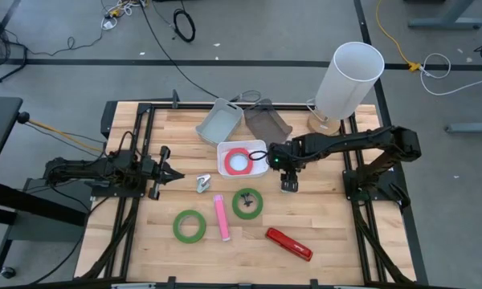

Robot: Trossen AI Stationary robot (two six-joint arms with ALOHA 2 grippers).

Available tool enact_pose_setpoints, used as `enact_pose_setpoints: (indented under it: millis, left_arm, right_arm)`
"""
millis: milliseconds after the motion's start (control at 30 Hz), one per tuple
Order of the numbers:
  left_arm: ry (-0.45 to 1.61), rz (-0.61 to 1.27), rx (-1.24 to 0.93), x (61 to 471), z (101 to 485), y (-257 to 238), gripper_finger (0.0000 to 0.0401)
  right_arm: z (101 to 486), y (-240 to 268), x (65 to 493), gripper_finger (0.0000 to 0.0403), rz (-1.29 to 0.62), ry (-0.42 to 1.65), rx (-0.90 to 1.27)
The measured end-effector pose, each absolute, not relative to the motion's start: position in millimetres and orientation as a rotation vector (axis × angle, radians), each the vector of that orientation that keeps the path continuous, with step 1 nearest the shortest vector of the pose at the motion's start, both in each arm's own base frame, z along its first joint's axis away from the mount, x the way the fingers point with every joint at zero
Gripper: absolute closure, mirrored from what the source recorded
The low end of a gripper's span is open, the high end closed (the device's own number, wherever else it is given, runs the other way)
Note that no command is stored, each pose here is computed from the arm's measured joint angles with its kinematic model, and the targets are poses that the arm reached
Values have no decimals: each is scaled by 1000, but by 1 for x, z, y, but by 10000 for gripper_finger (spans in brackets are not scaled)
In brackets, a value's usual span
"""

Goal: Pick and place Stapler, Stapler remover, tape
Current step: Put the right blue staple remover into the black bin

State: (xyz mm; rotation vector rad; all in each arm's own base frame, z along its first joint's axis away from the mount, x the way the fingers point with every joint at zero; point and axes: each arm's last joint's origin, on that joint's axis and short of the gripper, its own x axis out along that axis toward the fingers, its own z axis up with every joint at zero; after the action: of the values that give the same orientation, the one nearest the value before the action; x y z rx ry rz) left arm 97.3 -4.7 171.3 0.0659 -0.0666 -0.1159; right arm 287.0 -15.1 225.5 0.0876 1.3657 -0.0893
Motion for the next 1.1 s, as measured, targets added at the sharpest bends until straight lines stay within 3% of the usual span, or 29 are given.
enact_pose_setpoints:
  millis: [533,1100]
  left_arm:
    - [-67,-116,66,97,171,-5,394]
    - [-67,-116,66,97,171,-5,394]
  right_arm:
    - [169,-19,274,185,46,1306,63]
    - [155,-24,266,284,36,1312,124]
